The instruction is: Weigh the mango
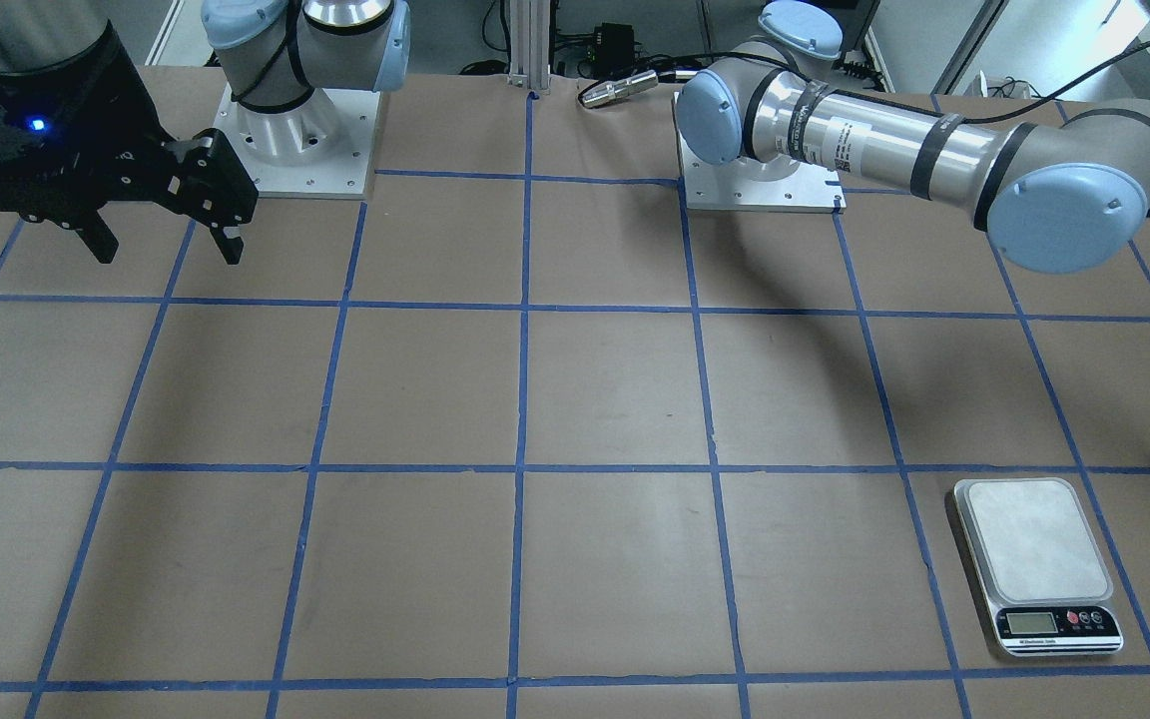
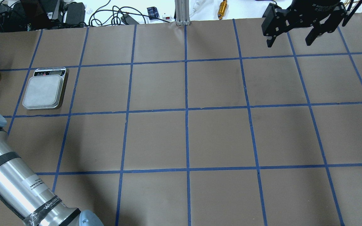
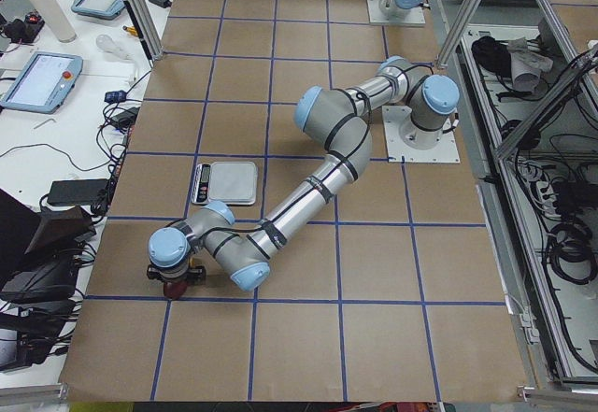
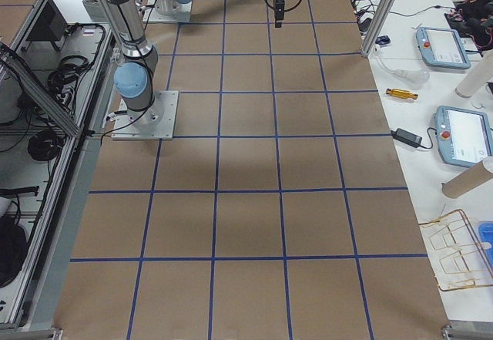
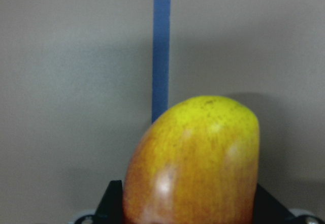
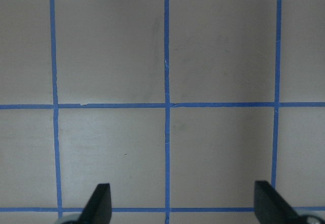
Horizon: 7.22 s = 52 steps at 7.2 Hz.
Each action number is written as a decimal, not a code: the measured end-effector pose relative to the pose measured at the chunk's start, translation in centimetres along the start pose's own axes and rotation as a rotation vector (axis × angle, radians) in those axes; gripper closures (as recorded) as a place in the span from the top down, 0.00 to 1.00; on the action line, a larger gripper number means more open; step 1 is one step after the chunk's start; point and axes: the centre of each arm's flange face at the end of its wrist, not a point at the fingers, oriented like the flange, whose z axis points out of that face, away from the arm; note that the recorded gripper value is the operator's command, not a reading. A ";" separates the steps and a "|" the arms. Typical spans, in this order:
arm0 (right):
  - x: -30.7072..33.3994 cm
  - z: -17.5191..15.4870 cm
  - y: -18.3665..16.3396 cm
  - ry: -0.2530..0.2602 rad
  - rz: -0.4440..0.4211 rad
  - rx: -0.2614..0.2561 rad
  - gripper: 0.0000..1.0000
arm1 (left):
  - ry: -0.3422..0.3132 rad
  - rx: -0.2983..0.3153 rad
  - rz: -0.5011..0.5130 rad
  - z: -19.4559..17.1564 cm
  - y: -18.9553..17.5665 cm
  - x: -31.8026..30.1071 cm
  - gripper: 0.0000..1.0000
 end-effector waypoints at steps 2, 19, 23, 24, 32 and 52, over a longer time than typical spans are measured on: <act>0.0 0.0 0.0 0.000 0.000 -0.001 1.00 | 0.001 0.000 -0.001 0.1 0.0 0.0 0.10; 0.0 0.0 0.0 -0.001 0.000 0.000 1.00 | 0.101 0.028 -0.031 -7.8 -28.0 9.5 0.00; 0.0 0.0 0.0 0.000 0.000 -0.001 1.00 | 0.087 0.022 -0.032 -6.1 -29.1 10.3 0.27; 0.0 0.0 0.0 0.000 0.000 0.000 1.00 | 0.085 0.022 -0.031 -5.8 -29.0 10.3 0.82; 0.0 0.0 0.0 0.000 0.000 0.000 1.00 | 0.099 0.017 -0.046 -13.7 -29.7 10.8 0.99; 0.0 0.0 0.0 -0.001 0.000 0.000 1.00 | 0.217 -0.190 -1.178 -38.3 -66.4 23.6 1.00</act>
